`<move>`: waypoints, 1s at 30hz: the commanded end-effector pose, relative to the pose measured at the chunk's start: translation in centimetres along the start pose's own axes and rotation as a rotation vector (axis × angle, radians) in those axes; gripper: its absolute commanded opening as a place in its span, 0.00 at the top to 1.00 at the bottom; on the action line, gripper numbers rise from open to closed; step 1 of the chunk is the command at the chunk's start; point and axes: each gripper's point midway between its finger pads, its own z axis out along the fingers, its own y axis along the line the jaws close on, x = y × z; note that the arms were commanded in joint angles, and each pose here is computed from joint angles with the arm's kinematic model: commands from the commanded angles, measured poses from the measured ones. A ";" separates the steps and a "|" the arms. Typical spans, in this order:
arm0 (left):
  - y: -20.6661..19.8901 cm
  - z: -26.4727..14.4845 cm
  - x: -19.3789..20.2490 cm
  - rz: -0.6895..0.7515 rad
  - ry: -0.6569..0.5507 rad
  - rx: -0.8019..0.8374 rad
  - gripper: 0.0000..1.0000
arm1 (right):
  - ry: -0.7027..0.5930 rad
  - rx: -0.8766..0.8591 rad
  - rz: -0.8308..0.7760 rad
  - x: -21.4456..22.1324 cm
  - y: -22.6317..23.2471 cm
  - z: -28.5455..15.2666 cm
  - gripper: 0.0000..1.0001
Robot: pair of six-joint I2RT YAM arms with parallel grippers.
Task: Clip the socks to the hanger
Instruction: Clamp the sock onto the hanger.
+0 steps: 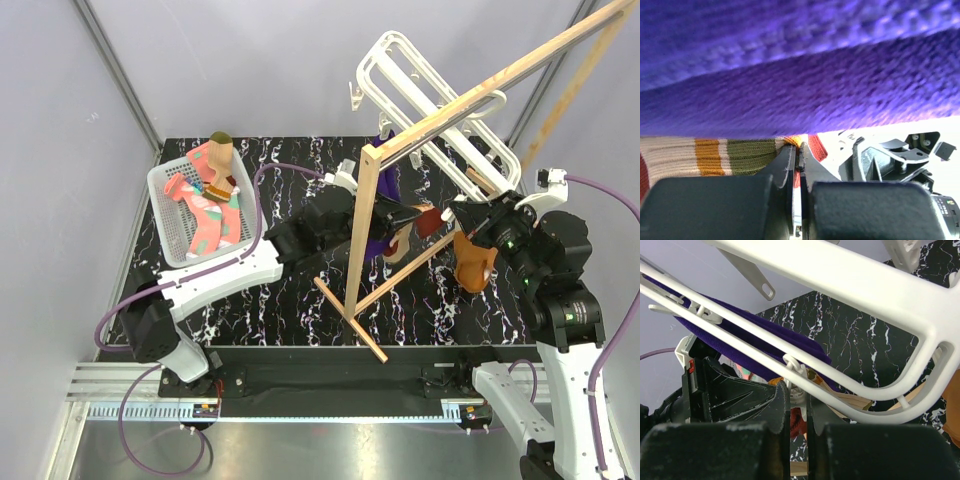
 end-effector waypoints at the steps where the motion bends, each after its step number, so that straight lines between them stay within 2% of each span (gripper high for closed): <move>1: -3.4 0.2 -0.1 0.014 -0.017 0.086 1.00 | 0.054 -0.006 -0.012 1.3 -0.2 0.4 1.00; 30: -6.3 -0.9 -0.1 -0.004 -0.019 0.170 1.00 | 0.061 0.010 -0.006 1.9 -0.8 0.4 1.00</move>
